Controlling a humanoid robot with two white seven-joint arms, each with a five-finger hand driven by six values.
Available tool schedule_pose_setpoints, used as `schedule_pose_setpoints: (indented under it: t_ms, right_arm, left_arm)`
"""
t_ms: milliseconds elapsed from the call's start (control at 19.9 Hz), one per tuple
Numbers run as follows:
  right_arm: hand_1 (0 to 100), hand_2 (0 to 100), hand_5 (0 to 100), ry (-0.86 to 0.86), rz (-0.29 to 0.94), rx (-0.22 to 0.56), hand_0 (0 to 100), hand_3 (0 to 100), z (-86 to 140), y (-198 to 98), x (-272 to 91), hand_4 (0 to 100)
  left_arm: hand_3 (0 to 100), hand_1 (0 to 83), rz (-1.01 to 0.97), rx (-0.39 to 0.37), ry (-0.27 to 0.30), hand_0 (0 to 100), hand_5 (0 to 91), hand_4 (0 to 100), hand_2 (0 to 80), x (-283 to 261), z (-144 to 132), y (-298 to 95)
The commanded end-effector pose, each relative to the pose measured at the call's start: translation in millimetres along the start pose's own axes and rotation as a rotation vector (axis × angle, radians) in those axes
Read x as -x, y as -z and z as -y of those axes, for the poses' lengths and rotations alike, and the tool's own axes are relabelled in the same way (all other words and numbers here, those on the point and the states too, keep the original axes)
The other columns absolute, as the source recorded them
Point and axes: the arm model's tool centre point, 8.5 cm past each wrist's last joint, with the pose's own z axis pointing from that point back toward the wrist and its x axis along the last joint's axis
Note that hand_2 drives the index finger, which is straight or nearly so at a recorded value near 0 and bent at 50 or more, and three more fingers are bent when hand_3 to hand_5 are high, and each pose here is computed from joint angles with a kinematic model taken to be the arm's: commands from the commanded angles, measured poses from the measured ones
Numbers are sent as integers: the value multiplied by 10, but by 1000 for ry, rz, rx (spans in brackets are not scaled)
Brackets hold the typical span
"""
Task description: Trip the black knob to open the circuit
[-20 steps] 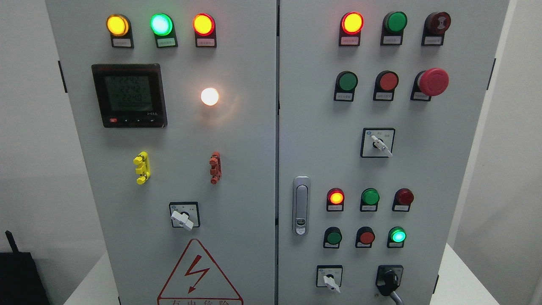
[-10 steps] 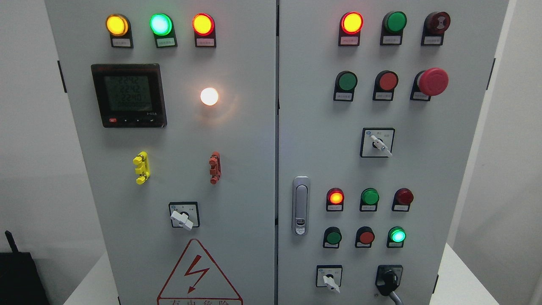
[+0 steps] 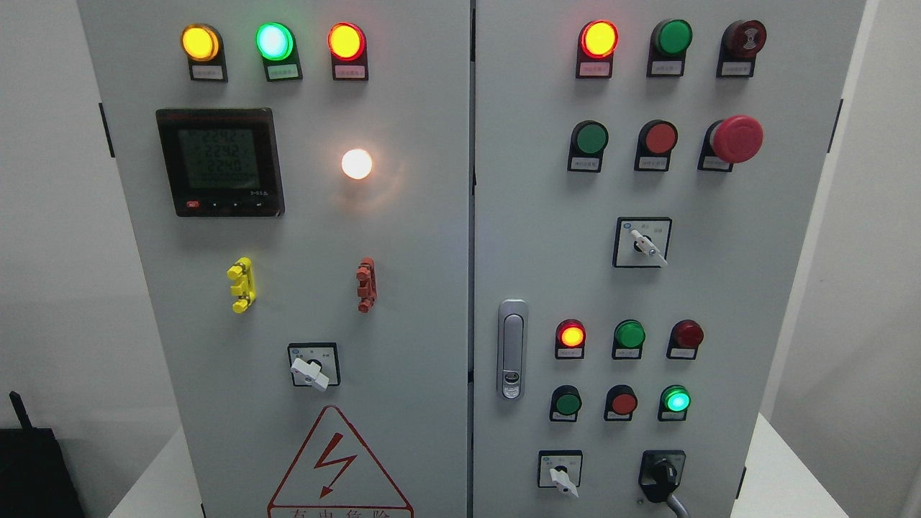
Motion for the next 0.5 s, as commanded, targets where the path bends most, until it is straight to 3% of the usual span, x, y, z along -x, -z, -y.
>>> schedule_pose_setpoints:
  t_ms: [0, 451]
  right_arm:
    - [0, 0, 1000, -11, 1, 18, 0, 1000, 81, -1, -7, 1000]
    - [0, 0, 1000, -12, 6, 18, 0, 1000, 80, 1, -23, 1000]
  left_arm:
    - [0, 389, -5, 2, 23, 120, 0, 0, 0, 4, 2, 0]
    - [0, 389, -3, 2, 23, 120, 0, 0, 0, 2, 2, 0]
